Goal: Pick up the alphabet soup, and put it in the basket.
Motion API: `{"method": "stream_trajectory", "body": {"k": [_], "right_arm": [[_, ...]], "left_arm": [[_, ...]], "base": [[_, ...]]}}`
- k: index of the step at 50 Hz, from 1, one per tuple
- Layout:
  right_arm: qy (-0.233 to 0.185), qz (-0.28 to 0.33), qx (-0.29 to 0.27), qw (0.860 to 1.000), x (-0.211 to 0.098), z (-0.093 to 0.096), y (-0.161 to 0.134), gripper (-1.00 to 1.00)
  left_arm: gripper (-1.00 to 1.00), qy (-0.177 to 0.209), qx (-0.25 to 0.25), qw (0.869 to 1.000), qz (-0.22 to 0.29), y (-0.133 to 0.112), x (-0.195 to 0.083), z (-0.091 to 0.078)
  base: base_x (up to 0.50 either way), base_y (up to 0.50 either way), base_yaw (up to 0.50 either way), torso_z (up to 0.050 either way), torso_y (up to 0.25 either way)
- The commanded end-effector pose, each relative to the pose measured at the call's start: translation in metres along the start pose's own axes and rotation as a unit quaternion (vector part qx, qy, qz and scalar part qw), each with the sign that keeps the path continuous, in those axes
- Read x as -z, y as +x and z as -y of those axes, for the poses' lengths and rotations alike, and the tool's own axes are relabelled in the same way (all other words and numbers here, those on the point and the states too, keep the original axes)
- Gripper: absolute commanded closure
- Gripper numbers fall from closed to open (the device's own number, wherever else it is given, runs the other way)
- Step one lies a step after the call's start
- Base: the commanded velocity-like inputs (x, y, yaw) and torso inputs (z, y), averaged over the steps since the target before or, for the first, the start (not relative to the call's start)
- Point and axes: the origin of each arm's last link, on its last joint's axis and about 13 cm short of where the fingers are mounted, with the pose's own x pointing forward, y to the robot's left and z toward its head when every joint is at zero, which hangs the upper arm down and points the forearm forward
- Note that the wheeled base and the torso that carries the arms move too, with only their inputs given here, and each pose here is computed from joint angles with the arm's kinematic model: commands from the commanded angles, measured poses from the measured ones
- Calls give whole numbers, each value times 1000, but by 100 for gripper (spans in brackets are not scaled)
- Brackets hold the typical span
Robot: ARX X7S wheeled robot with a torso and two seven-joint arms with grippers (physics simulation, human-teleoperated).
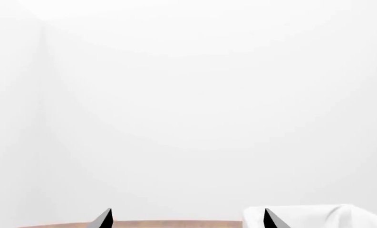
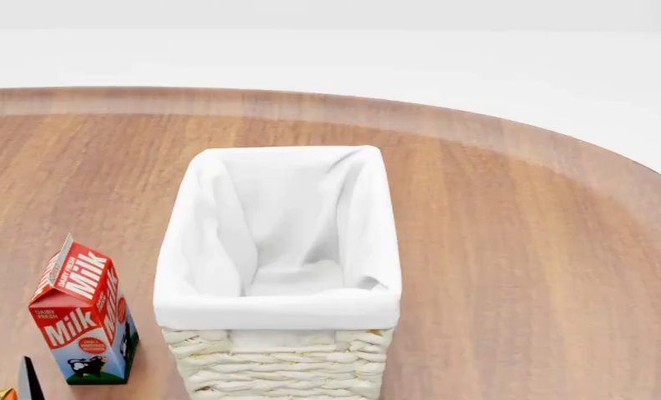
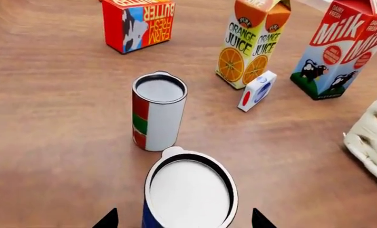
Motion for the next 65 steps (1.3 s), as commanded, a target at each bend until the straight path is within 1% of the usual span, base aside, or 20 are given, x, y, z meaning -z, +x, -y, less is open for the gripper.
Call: {"method": "stream_trajectory", "body": {"k": [1, 7, 20, 24, 25, 29, 32, 38, 45, 46, 47, 48, 51, 60, 62, 65], "right_arm": [[2, -4, 0, 1000, 1, 0, 1, -100], [5, 4, -4, 1000, 0, 0, 1, -100], [0, -11, -14, 1000, 3, 1, 8, -100], [-3, -20, -14, 1000, 6, 4, 12, -100], [4, -19, -20, 1000, 6, 5, 13, -100], [4, -22, -19, 1000, 9, 8, 15, -100], [13, -19, -18, 1000, 10, 12, 17, -100], [4, -24, -24, 999, 9, 16, 21, -100], [5, -24, -22, 999, 10, 21, 26, -100], [13, -21, -20, 1000, 9, 21, 26, -100], [16, -18, -16, 1000, 9, 22, 27, 100], [14, -20, -14, 1000, 9, 22, 27, 100], [-5, -25, -31, 999, 11, 17, 27, 100], [5, -22, -35, 999, 12, 14, 30, 100], [9, -19, -26, 999, 13, 14, 33, 100], [21, 2, -10, 1000, 9, 15, 33, 100]], "left_arm": [[-100, 0, 0, 1000, 1, 0, -1, 0], [-100, 1, 0, 1000, 0, -1, -1, 0], [-100, 0, -1, 1000, 1, -1, -1, 0], [-100, 0, -1, 1000, 1, -1, -1, 0], [-100, 0, 0, 1000, 1, -1, -1, 0], [-100, -1, -1, 1000, 2, -1, -1, 0], [-100, 0, -1, 1000, 2, -2, -1, 0], [-100, -1, 0, 1000, 3, -2, -2, 0], [-100, 0, 0, 1000, 3, -2, -2, 0], [-100, 0, 0, 1000, 4, -2, -2, 0], [-100, 0, 0, 1000, 4, -2, -2, 0], [-100, 0, 0, 1000, 4, -2, -2, 0], [-100, 0, 0, 1000, 4, -2, -1, 0], [-100, 0, 0, 1000, 4, -2, -2, 0], [-100, 0, 0, 1000, 4, -2, -2, 0], [-100, 0, 0, 1000, 3, -2, -2, 0]], "base": [[0, 0, 0, 0, 0], [0, 0, 0, 0, 0], [0, 0, 0, 0, 0], [0, 0, 0, 0, 0], [0, 0, 0, 0, 0], [0, 0, 0, 0, 0], [0, 0, 0, 0, 0], [0, 0, 0, 0, 0], [0, 0, 0, 0, 0], [0, 0, 0, 0, 0], [0, 0, 0, 0, 0], [0, 0, 0, 0, 0], [0, 0, 0, 0, 0], [0, 1, 1, 0, 0], [0, 1, 1, 0, 0], [0, 1, 1, 0, 0]]}}
